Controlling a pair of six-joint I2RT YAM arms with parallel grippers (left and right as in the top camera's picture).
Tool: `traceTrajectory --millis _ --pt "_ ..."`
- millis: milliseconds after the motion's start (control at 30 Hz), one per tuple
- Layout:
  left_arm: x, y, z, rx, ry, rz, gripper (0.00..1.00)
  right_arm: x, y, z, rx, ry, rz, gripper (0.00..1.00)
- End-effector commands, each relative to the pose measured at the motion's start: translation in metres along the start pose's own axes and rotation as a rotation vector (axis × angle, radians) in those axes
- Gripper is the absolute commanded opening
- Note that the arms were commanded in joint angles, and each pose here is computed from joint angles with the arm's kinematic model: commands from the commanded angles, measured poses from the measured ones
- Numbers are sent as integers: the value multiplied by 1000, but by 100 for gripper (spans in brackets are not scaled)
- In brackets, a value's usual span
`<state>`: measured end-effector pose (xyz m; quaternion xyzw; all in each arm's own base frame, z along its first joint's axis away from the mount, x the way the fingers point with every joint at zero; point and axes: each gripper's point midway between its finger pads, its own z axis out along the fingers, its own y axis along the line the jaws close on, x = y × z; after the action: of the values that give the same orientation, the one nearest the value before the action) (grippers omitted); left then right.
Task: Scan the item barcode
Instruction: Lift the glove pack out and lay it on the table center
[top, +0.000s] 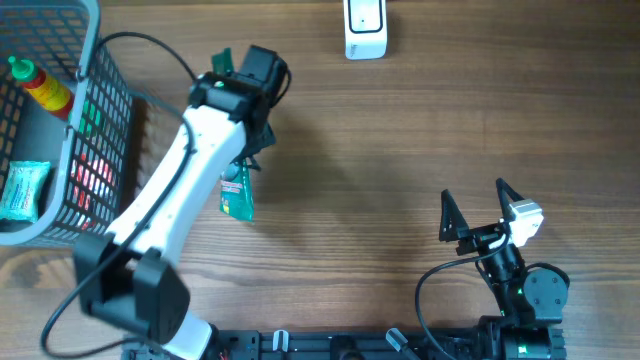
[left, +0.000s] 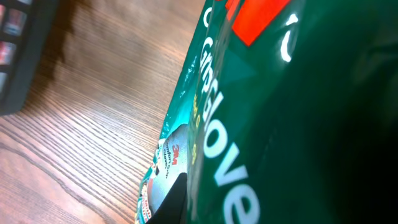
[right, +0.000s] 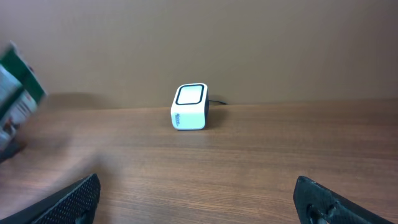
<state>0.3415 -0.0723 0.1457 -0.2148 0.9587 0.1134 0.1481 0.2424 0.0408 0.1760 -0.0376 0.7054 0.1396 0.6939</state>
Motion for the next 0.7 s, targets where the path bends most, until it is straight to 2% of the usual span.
traceTrajectory --millis 0,167,367,600,667 --pt "13 -13 32 -88 34 51 4 -1 -1 0 7 -8 10 100" --pt "31 -32 62 -135 77 118 4 -1 -1 0 7 -8 10 100" --pt "45 -44 74 -147 88 166 4 -1 -1 0 7 -8 10 100" --pt "50 -42 78 -154 94 173 30 -1 -1 0 7 -8 10 100" --pt "49 -43 78 -151 91 171 34 -1 -1 0 7 -8 10 99"
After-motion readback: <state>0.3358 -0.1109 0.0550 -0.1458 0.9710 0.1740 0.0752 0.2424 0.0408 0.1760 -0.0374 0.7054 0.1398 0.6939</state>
